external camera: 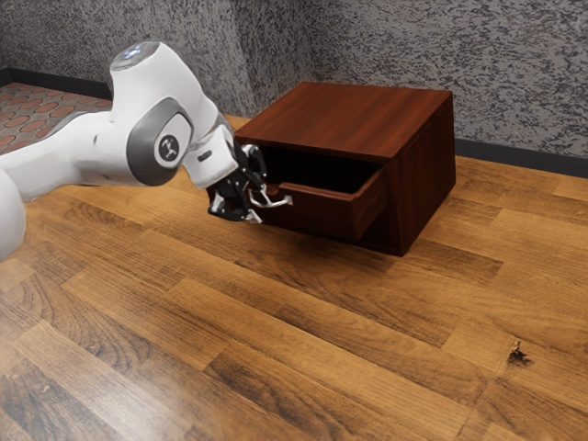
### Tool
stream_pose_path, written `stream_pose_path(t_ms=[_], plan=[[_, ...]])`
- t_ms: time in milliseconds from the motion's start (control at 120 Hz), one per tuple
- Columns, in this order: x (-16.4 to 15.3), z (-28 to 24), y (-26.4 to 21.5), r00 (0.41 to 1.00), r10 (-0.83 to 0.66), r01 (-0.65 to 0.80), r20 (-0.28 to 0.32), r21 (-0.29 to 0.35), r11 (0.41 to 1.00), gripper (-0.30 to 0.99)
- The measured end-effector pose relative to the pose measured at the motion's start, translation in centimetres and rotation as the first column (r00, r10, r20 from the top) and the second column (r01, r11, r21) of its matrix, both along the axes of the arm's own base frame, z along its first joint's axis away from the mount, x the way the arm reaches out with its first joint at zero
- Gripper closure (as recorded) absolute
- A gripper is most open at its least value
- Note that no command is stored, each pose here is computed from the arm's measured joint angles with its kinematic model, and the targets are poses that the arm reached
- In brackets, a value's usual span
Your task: Pull the drawer handle with one arm to open the drawer
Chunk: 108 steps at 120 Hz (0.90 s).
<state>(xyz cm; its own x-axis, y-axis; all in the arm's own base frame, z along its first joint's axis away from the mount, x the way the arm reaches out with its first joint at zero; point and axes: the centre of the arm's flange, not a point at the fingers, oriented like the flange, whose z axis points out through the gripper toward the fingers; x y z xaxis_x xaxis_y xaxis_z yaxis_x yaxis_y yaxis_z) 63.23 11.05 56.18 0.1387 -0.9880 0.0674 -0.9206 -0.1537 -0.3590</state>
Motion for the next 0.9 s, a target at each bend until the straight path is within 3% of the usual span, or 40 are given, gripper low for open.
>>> stream_pose_path(t_ms=[517,775,900], plan=[[-5.4,0.9,-1.1,1.000,0.017,-0.017,0.024,0.004,1.000,0.54],[-5.9,1.3,-1.6,0.999,0.016,-0.016,0.038,0.005,1.000,0.55],[-6.9,3.6,-1.9,0.997,0.016,-0.016,0.077,0.010,1.000,0.55]])
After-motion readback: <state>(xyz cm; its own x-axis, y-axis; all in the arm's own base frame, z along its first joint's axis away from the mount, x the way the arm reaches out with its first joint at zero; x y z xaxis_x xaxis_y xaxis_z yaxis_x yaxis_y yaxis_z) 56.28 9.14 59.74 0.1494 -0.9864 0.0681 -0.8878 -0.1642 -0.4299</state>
